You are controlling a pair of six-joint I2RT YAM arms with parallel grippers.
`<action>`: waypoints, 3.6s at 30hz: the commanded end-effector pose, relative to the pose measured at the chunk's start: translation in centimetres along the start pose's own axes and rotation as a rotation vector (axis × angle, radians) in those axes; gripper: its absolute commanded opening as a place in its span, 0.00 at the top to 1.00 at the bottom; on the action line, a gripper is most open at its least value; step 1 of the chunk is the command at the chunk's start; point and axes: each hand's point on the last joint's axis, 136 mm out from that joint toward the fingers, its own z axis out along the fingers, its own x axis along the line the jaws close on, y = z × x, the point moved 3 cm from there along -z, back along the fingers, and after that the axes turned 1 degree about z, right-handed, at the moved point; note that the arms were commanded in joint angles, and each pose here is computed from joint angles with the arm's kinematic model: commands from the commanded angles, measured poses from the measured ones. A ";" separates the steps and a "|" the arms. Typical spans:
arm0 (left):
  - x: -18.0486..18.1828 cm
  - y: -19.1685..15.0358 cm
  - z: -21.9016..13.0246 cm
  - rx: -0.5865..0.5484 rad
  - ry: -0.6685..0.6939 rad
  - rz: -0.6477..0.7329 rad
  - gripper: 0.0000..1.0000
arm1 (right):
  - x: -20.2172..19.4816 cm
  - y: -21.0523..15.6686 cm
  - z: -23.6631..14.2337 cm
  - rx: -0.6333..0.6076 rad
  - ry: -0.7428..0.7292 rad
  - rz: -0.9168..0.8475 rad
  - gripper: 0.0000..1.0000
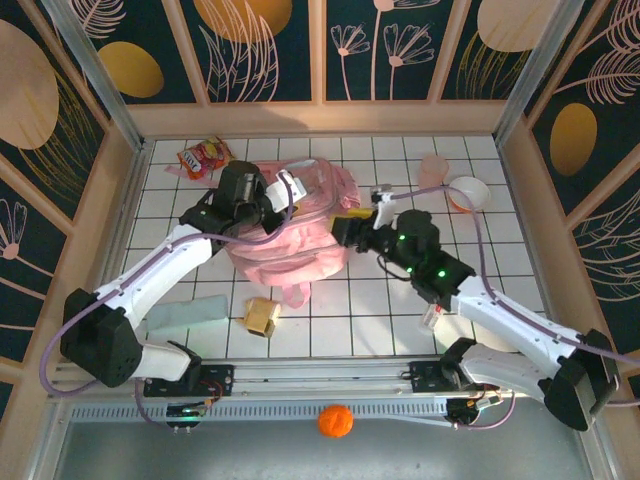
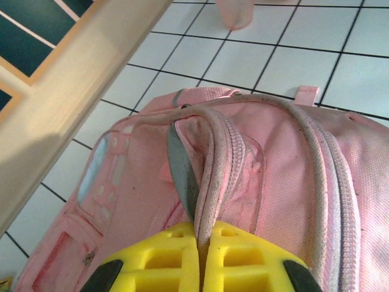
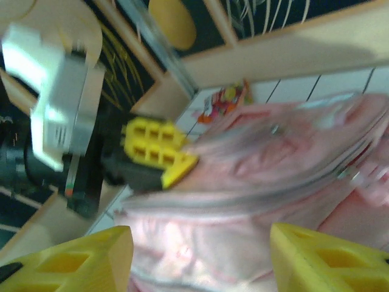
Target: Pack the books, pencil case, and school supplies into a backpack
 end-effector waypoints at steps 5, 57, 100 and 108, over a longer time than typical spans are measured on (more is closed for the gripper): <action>-1.0 4.9 -3.6 -0.318 -0.005 0.188 1.00 | 0.4 0.8 0.3 0.050 0.151 -0.554 0.37; -4.8 0.1 1.7 -0.122 -0.351 -0.047 0.42 | -0.5 -2.4 7.0 0.260 0.652 -1.053 1.00; -3.3 1.3 -2.3 -0.307 -0.226 0.098 1.00 | -9.6 -7.0 6.6 0.461 0.464 -0.681 0.53; -3.1 1.5 -2.2 -0.312 -0.217 0.094 1.00 | -8.1 -9.4 7.2 0.553 0.586 -0.634 0.54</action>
